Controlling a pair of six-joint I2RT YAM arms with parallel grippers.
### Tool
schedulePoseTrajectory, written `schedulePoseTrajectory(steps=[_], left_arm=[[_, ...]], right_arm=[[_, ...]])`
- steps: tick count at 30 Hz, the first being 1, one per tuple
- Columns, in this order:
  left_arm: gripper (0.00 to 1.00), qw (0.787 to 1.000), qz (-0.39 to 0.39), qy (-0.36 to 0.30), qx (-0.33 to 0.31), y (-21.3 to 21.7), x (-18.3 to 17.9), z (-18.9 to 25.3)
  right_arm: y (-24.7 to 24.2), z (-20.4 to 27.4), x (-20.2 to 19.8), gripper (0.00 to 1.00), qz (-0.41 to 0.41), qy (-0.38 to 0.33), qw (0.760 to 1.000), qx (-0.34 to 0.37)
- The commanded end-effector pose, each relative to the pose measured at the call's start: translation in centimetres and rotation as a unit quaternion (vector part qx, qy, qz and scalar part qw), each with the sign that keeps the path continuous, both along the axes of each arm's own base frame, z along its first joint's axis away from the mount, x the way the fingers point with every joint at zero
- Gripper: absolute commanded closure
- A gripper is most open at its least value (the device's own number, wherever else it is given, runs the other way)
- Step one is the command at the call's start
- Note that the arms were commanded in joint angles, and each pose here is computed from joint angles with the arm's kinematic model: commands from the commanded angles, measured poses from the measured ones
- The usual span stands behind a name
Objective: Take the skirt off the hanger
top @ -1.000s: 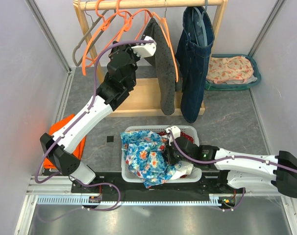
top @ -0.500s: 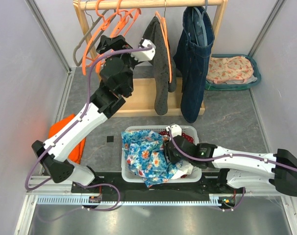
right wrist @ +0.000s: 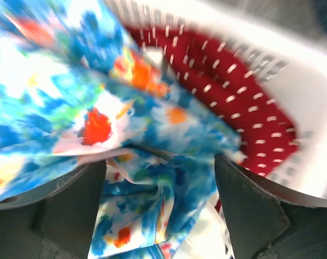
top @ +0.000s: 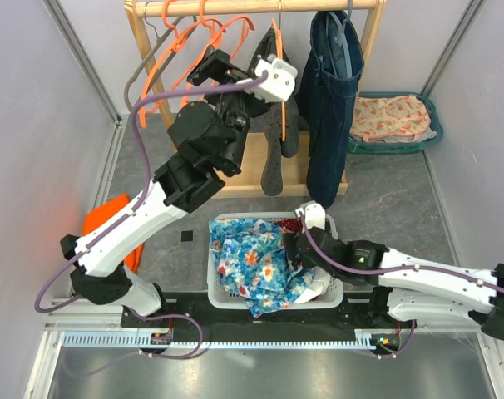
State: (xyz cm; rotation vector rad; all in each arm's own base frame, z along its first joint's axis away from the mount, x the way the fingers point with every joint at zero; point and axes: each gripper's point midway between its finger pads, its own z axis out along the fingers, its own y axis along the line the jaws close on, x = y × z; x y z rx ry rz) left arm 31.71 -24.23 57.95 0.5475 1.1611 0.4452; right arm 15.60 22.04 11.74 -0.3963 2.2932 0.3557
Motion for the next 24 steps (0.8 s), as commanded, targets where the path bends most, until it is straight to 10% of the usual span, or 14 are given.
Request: schedulePoseTrajectory(steps=[1,11,24], left_arm=[[0.00,0.995,-0.035,0.051,-0.079,-4.4,3.0,-3.1],[0.01,0.978,-0.015,0.149,-0.144,-5.8,9.8,-8.4],[0.74,0.959,-0.080,0.233,-0.138,-7.9,11.9,-13.4]], right_arm=[[-1.1,6.4,1.4,0.12,-0.031,-0.063,0.997,0.042],[-1.4,16.3,0.2,0.11,0.007,-0.134,0.969,0.209],[-0.4,19.5,-0.4,0.14,0.042,-0.153,0.956,0.249]])
